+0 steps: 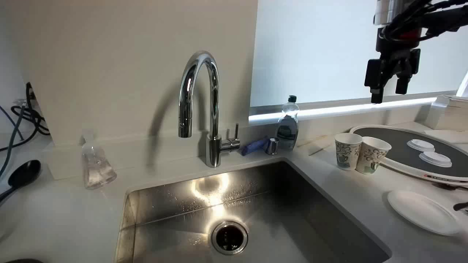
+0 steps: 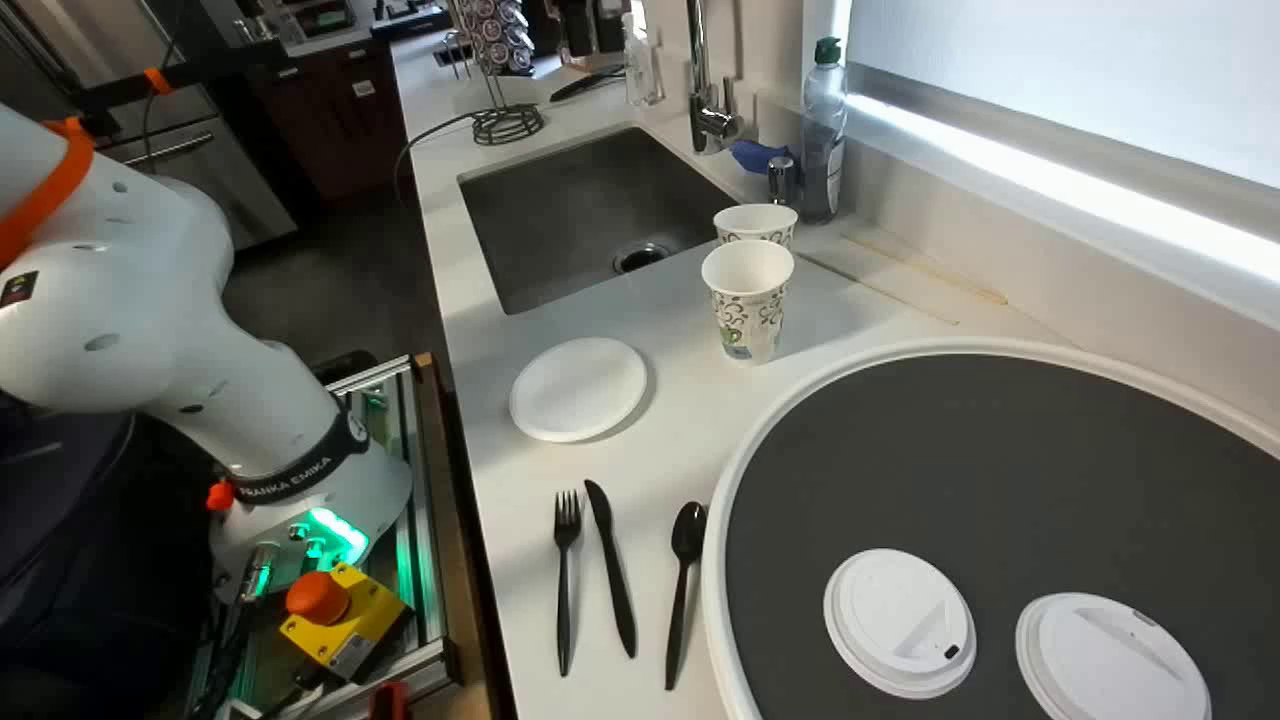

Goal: Put the coffee cups on the windowsill.

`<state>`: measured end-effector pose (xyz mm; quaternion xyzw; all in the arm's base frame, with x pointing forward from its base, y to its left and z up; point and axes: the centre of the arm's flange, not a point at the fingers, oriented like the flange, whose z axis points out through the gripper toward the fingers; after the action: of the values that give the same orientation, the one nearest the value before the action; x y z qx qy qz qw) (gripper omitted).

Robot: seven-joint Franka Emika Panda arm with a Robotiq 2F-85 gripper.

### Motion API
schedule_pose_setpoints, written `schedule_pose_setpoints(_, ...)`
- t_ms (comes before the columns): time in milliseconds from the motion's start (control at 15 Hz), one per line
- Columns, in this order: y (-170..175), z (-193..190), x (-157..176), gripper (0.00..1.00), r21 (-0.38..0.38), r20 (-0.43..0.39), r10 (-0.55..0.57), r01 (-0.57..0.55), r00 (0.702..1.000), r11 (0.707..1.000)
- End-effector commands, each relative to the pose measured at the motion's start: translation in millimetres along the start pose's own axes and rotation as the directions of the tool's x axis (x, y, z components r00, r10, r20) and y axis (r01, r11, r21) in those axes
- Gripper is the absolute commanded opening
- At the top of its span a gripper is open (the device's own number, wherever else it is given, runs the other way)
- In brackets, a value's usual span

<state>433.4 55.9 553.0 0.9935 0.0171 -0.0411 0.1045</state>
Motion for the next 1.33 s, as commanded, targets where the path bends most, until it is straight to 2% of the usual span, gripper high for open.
schedule_pose_setpoints(0, 0.0, 0.0, 0.0, 1.0, 0.0, 0.0, 0.0, 0.0, 1.0, 1.0)
schedule_pose_setpoints(333, 0.0, 0.0, 0.0, 1.0, 0.0, 0.0, 0.0, 0.0, 1.0, 1.0)
schedule_pose_setpoints(400, 0.6, -2.3, 1.6, 1.0, -0.025, 0.014, 0.006, -0.006, 1.0, 1.0)
schedule_pose_setpoints(667, -1.1, 23.0, 22.3, 1.0, -0.084, -0.022, 0.135, -0.137, 0.991, 0.987)
schedule_pose_setpoints(1000, -1.2, 53.8, 47.0, 1.0, -0.067, -0.122, 0.317, -0.327, 0.94, 0.943)
schedule_pose_setpoints(1067, -1.3, 59.0, 51.0, 1.0, -0.045, -0.171, 0.323, -0.334, 0.931, 0.941)
schedule_pose_setpoints(1267, -0.4, 71.7, 57.8, 1.0, -0.004, -0.23, 0.36, -0.37, 0.904, 0.929)
